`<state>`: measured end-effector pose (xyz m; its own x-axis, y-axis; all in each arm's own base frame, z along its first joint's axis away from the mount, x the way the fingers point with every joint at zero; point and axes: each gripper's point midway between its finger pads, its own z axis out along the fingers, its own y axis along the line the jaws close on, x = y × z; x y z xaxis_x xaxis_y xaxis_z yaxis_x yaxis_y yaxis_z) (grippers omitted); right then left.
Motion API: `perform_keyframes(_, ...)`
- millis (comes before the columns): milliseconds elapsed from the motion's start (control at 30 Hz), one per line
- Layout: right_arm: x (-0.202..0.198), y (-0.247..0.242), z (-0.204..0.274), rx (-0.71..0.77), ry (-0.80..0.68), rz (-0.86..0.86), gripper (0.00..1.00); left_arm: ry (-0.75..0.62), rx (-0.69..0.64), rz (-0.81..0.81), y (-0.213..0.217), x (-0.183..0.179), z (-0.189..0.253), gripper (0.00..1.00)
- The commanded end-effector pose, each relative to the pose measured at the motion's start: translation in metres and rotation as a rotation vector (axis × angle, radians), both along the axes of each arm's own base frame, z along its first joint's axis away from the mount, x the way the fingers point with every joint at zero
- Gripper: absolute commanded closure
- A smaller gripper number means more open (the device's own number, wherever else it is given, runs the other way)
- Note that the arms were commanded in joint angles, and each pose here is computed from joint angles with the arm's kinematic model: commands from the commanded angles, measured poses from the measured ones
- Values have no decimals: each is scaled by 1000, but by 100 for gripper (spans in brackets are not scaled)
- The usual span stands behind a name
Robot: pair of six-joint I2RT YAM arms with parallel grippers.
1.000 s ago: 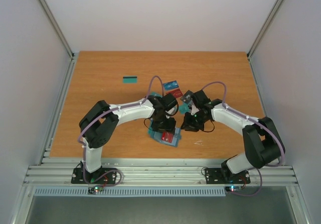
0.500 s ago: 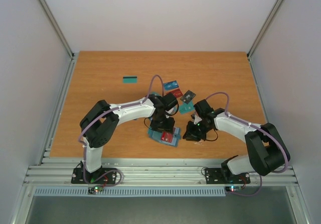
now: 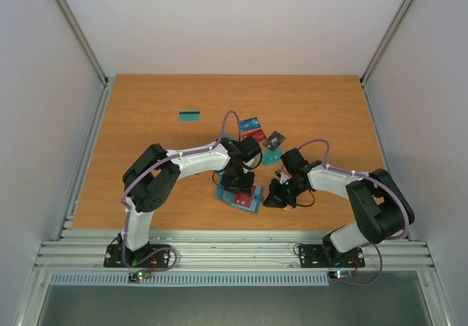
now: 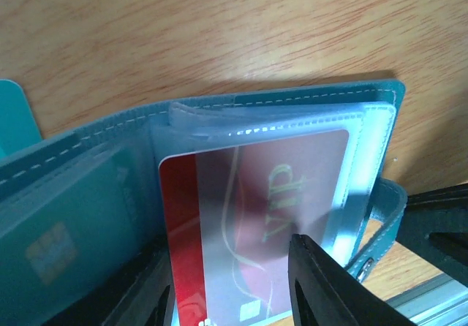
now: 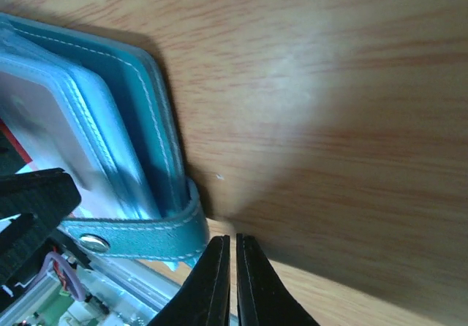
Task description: Put the credit cards into the card holder
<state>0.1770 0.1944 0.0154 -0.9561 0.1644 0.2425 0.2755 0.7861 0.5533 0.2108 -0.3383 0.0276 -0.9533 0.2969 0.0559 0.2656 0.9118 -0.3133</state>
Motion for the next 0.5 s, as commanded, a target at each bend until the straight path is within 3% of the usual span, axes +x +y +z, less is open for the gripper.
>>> perform_keyframes(0,10,8,-2,31,-4,-4,93,-3,3,-12,-6,2,-1,58)
perform_keyframes(467,29,12,-6,-1,-13,43,95,58,-47,16,-25,-5,3,57)
